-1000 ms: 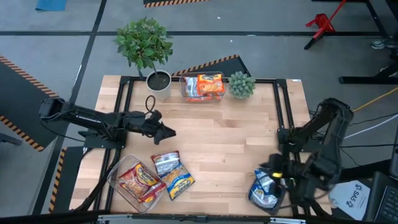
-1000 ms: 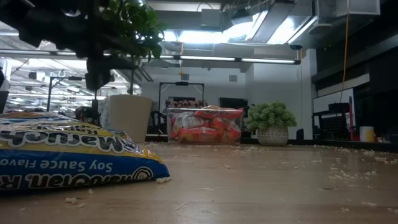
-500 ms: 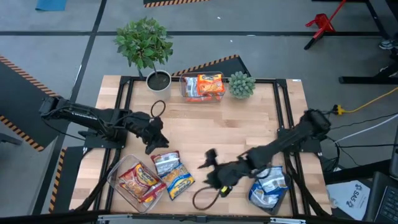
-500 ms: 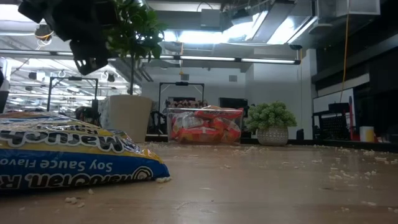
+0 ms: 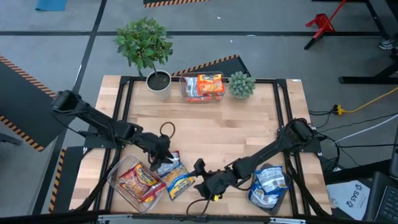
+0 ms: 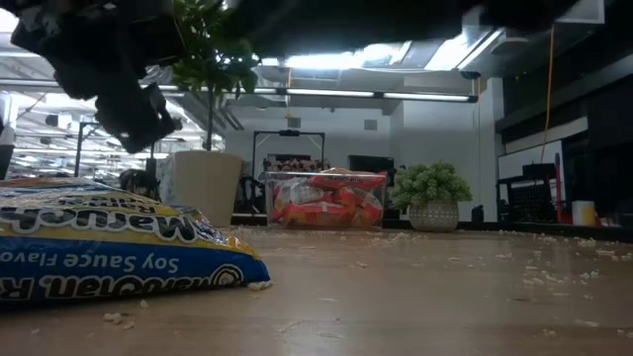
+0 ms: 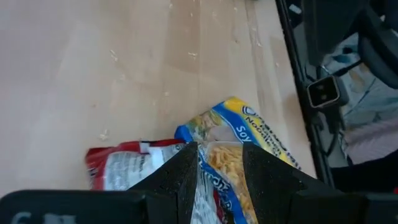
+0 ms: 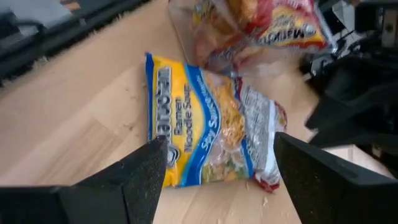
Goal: Sort Maruchan noodles
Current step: Put the blue noodle pack into the black bin
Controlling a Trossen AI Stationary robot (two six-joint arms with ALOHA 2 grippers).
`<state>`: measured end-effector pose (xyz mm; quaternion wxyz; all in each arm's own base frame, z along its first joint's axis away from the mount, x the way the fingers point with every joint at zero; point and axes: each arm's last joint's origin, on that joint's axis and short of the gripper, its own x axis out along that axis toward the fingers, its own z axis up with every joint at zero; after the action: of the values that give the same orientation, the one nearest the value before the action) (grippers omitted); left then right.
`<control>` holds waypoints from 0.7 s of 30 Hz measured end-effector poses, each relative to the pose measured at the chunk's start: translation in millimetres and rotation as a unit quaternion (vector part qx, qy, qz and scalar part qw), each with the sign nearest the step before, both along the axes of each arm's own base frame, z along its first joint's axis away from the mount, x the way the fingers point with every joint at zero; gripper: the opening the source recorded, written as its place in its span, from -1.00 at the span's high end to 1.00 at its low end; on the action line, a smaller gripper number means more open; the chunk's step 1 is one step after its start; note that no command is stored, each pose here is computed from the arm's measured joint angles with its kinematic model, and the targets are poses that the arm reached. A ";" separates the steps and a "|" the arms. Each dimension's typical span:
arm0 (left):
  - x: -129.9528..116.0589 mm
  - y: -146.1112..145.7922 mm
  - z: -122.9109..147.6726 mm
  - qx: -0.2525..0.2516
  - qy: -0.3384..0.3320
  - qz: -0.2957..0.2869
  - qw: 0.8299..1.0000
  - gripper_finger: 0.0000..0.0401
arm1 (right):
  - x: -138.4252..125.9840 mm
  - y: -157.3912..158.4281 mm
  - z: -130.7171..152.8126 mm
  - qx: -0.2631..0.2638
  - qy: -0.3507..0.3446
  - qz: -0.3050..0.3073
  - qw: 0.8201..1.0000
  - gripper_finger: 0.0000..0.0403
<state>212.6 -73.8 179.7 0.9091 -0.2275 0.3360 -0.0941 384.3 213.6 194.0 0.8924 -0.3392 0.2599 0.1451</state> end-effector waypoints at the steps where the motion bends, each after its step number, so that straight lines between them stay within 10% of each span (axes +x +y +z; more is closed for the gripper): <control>1: 2.1 -3.1 -3.5 0.000 0.002 -0.005 1.000 0.40 | 0.4 -0.1 -2.4 -0.003 0.003 -0.002 1.000 -0.40; 21: 47.6 -50.4 -44.4 0.058 0.077 -0.110 0.989 0.40 | 4.5 3.1 -22.8 0.002 0.019 -0.006 1.000 -0.40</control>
<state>260.2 -124.2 135.3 0.8763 -0.1423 0.4328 -0.1565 388.7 216.8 171.2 0.8889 -0.3327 0.2787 0.1467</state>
